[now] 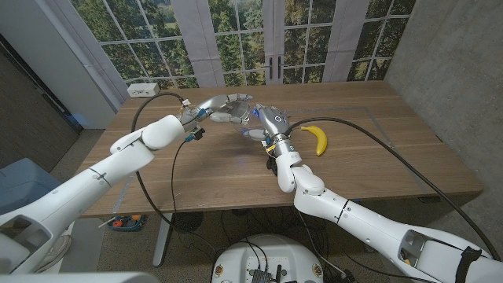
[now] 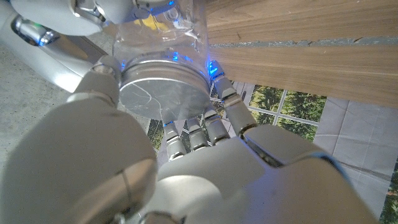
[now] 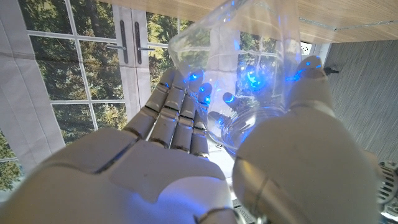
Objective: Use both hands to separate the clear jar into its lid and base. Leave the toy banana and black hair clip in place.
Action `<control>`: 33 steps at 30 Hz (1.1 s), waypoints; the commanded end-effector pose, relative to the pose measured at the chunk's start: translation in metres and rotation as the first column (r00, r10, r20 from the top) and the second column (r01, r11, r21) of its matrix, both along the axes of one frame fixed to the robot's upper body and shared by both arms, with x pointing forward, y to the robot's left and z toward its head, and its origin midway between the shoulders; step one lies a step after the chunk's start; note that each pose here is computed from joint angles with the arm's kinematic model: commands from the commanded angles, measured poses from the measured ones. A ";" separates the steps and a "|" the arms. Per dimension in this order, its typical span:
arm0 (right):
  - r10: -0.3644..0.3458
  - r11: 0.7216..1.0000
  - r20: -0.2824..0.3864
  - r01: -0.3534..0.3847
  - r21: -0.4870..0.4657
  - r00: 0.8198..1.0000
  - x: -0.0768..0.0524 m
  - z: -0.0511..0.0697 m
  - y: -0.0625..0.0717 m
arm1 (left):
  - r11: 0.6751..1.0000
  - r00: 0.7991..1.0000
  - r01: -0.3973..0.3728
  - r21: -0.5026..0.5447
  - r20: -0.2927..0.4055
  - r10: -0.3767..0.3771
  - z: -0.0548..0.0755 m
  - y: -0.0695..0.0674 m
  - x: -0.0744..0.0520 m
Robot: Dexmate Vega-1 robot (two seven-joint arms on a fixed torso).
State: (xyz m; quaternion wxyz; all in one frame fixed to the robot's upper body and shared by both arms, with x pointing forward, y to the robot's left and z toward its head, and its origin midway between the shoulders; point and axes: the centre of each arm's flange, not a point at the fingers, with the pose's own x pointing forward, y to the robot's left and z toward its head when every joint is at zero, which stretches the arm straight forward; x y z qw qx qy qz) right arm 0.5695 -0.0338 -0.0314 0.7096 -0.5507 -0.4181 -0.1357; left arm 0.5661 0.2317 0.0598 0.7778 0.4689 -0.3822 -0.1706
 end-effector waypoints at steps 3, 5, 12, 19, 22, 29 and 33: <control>0.029 0.999 0.021 -0.029 0.014 0.999 0.000 0.001 0.002 | 0.999 0.999 -0.001 -0.033 0.038 0.002 -0.010 -0.009 0.005; 0.033 0.999 0.025 -0.033 0.017 0.999 0.000 0.001 0.001 | 0.999 0.999 -0.002 -0.043 0.048 0.004 -0.009 -0.009 0.005; 0.041 0.999 0.036 -0.042 0.016 0.999 0.004 0.000 0.001 | 0.992 0.995 -0.010 -0.123 0.098 0.023 -0.010 -0.005 0.003; 0.059 0.998 0.044 -0.060 0.019 0.997 0.007 -0.002 0.000 | 0.988 0.992 -0.065 -0.143 0.102 0.080 -0.010 -0.006 0.004; 0.064 0.998 0.055 -0.066 0.023 0.996 0.007 -0.002 -0.001 | 0.977 0.995 -0.080 -0.196 0.042 0.090 -0.013 -0.007 0.008; 0.076 0.996 0.073 -0.079 0.033 0.994 0.009 -0.004 -0.003 | 0.910 0.980 -0.142 -0.390 -0.182 0.074 -0.023 -0.008 0.017; 0.078 0.996 0.082 -0.081 0.033 0.994 0.008 -0.005 -0.005 | 0.839 0.908 -0.228 -0.494 -0.420 0.000 -0.032 -0.008 0.025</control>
